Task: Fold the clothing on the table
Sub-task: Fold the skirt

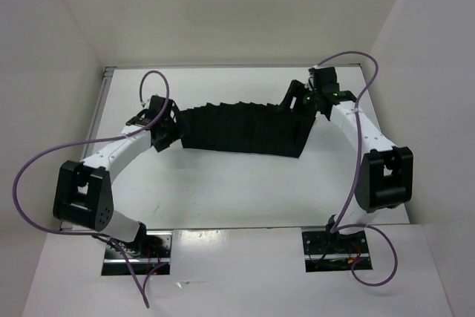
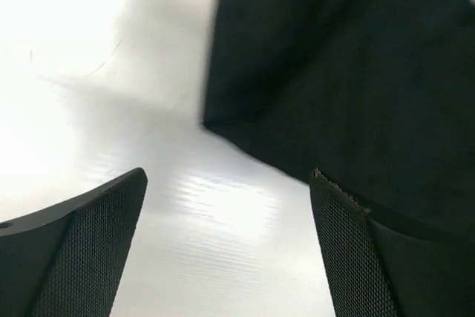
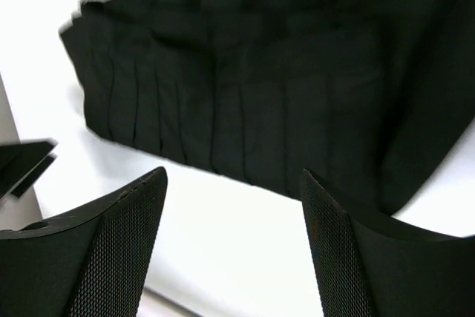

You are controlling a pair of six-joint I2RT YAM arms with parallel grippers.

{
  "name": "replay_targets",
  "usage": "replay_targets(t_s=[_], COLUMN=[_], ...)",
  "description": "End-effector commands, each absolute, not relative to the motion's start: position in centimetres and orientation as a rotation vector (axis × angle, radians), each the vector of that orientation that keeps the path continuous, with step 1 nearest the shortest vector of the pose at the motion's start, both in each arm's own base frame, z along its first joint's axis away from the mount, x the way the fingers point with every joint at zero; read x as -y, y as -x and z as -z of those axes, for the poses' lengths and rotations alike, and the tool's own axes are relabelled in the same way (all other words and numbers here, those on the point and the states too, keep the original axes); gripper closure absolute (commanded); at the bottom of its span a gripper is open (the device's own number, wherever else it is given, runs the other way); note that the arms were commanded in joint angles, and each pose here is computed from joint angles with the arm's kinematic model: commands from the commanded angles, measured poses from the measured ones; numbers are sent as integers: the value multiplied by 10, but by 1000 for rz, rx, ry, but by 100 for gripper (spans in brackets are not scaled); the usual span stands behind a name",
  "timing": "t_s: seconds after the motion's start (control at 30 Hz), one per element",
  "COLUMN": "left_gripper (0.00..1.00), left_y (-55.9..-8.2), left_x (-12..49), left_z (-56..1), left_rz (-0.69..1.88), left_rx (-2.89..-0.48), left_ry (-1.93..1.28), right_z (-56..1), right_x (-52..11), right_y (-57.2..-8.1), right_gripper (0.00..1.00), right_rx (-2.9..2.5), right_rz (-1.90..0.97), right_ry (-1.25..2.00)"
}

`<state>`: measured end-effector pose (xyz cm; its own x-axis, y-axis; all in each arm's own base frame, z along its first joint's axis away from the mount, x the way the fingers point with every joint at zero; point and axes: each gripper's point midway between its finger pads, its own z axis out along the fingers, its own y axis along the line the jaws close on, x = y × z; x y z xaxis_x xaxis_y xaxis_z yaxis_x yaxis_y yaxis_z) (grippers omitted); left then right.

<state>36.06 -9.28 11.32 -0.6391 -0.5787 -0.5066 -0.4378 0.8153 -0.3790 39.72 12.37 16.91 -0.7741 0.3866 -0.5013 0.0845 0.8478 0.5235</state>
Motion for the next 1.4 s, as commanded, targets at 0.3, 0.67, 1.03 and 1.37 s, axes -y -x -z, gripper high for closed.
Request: replay_targets(t_s=[0.3,0.67,1.03,1.37], left_gripper=[1,4,58,100], left_y=[-395,-401,-392,-390], left_x=[92,113,132,137], left_z=[-59,-19,-1,-47], left_rz=[282,514,636,705], left_rx=[-2414,-2536,-2638,-2568], left_ry=[749,674,558,511], right_z=[-143,-119,-106,-102], right_x=[-196,-198,-197,-240], right_y=[-387,-386,-393,-389], right_gripper=[23,23,24,53], right_rx=[-2547,-2617,-2653,-2696], right_rz=[-771,-742,-710,-853], right_ry=[-50,-39,-57,97])
